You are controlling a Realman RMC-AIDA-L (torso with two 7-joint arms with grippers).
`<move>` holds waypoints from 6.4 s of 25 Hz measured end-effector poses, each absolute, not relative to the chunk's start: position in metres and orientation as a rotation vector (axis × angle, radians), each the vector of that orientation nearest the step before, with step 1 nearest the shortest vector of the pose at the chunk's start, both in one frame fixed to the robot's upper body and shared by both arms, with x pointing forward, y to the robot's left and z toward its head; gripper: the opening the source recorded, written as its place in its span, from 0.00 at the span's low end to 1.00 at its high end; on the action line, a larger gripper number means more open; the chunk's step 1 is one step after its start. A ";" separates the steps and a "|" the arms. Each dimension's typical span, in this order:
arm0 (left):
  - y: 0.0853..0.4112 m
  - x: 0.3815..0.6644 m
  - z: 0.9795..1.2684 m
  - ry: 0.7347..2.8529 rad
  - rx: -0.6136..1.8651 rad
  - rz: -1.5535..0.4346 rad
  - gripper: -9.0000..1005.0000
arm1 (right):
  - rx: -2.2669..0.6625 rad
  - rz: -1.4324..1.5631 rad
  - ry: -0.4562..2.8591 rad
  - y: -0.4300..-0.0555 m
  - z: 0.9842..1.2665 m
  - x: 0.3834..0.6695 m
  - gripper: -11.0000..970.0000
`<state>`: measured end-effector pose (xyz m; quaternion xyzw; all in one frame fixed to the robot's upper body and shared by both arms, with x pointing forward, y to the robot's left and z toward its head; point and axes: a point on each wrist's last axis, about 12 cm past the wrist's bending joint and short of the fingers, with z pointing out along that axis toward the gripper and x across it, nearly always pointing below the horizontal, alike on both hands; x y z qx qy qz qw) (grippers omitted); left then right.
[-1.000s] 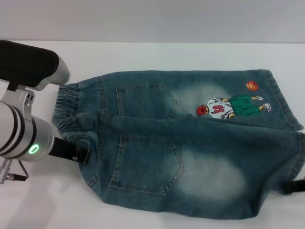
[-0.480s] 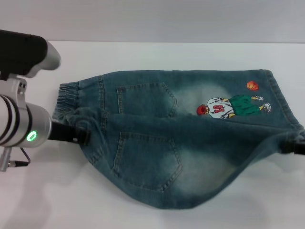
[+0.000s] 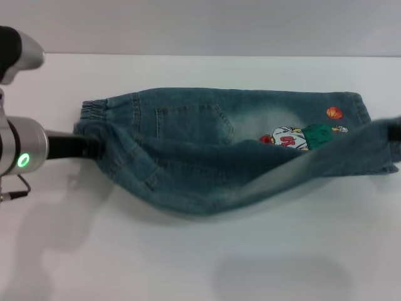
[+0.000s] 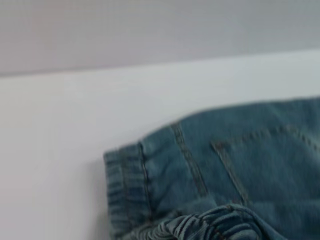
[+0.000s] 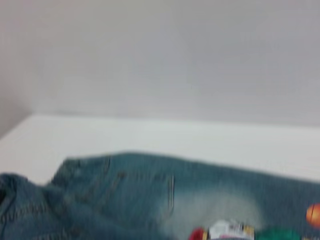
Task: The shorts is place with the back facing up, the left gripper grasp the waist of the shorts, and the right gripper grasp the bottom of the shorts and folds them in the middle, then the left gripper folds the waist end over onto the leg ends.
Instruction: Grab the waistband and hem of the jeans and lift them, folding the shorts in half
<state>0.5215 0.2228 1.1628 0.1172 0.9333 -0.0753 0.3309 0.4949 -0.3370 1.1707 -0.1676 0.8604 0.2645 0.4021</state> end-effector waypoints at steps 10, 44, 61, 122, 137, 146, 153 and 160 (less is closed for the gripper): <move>0.234 0.531 1.168 2.250 0.207 -0.212 0.20 | -0.284 0.724 1.994 -0.355 1.156 0.492 0.03; 0.226 0.562 1.134 2.051 0.114 -0.301 0.20 | 0.086 0.832 1.693 -0.376 1.078 0.486 0.08; 0.221 0.580 1.114 1.942 0.123 -0.284 0.20 | 0.061 0.695 1.667 -0.381 1.073 0.500 0.13; 0.233 0.588 1.116 2.150 0.148 -0.225 0.80 | -0.534 0.238 1.537 -0.308 1.026 0.516 0.01; 0.239 0.598 1.102 2.216 0.118 -0.206 0.78 | -0.586 0.225 1.513 -0.285 1.025 0.529 0.01; 0.237 0.601 1.099 2.227 0.129 -0.200 0.76 | -0.591 0.240 1.524 -0.283 1.020 0.522 0.01; 0.245 0.603 1.097 2.224 0.100 -0.186 0.75 | -0.602 0.253 1.531 -0.281 1.018 0.520 0.01; 0.253 0.604 1.087 2.240 0.074 -0.162 0.74 | -0.602 0.253 1.529 -0.281 1.019 0.521 0.01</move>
